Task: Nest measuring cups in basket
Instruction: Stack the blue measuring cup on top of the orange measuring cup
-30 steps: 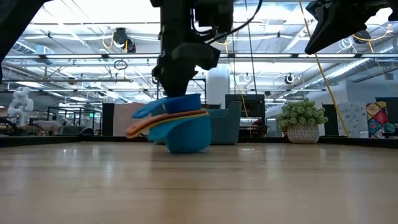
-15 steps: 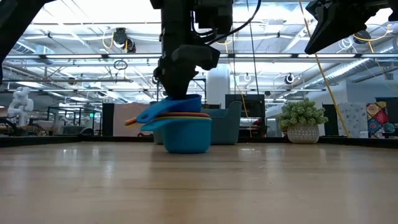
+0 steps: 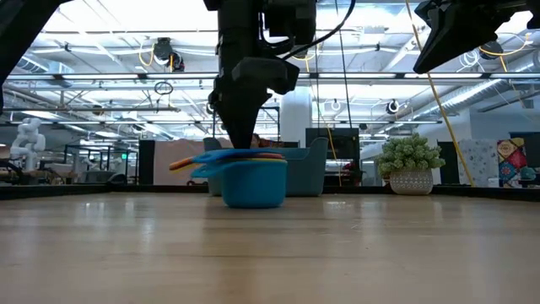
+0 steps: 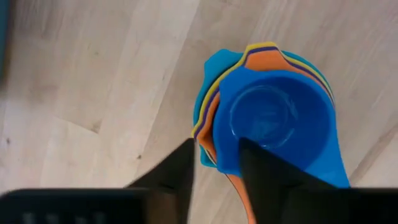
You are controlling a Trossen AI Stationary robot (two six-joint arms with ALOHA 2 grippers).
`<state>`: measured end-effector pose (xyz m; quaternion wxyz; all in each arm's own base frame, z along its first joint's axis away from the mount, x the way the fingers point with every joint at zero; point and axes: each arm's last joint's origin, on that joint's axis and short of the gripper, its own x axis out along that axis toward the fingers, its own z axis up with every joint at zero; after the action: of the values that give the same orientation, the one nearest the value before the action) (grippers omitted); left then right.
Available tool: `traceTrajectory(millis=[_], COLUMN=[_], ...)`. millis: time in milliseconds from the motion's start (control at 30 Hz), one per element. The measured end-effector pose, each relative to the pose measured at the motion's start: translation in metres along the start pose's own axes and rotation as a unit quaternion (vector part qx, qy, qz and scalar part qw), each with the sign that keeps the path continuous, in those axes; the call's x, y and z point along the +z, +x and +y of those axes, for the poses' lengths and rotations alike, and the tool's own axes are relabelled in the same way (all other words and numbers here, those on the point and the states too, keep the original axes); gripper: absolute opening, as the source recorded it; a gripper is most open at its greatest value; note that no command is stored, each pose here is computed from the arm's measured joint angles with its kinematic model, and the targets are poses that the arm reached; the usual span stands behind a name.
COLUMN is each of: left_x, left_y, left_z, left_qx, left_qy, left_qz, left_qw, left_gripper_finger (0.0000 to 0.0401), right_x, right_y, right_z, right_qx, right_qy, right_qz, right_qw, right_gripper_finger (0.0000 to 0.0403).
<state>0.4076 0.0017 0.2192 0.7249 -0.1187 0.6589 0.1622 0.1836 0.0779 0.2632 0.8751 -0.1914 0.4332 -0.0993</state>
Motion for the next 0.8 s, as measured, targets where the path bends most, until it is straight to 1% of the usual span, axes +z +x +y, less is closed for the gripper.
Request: traceTrajectory(millis=[200, 300, 400, 533, 667, 733, 800], left_x=[0.0, -0.002, -0.004, -0.009, -0.02, -0.026, -0.031], left_y=[0.0, -0.006, -0.024, -0.051, -0.057, -0.055, -0.054], left_z=[0.0, 0.002, 0.004, 0.001, -0.021, -0.032, -0.038], left_qx=[0.007, 0.011, 0.012, 0.002, -0.009, 0.009, 0.052], left_qy=[-0.002, -0.003, -0.015, -0.047, -0.069, -0.075, -0.096], left_qz=[-0.002, 0.003, -0.002, -0.029, -0.042, -0.05, -0.066], left_qw=[1.0, 1.0, 1.0, 0.998, 0.997, 0.996, 0.992], left_gripper_finger=[0.024, 0.0285, 0.0318, 0.0344, 0.035, 0.0351, 0.0351], right_x=[0.0, 0.0, 0.0, 0.0, -0.001, -0.005, -0.009], right_y=[0.0, 0.0, 0.0, 0.0, 0.001, 0.004, 0.009], right_z=[0.0, 0.0, 0.0, 0.0, 0.001, 0.002, 0.005], right_qx=[0.0, 0.0, 0.0, 0.0, 0.0, -0.001, -0.001], right_qy=[0.001, 0.001, 0.0, -0.001, 0.005, 0.002, 0.0], right_qz=[0.0, 0.0, 0.0, 0.0, 0.0, 0.004, 0.007], right_qw=[1.0, 1.0, 1.0, 1.0, 1.0, 1.0, 1.0], right_gripper_finger=[0.0, 0.0, 0.0, 0.0, 0.0, 0.0, 0.0])
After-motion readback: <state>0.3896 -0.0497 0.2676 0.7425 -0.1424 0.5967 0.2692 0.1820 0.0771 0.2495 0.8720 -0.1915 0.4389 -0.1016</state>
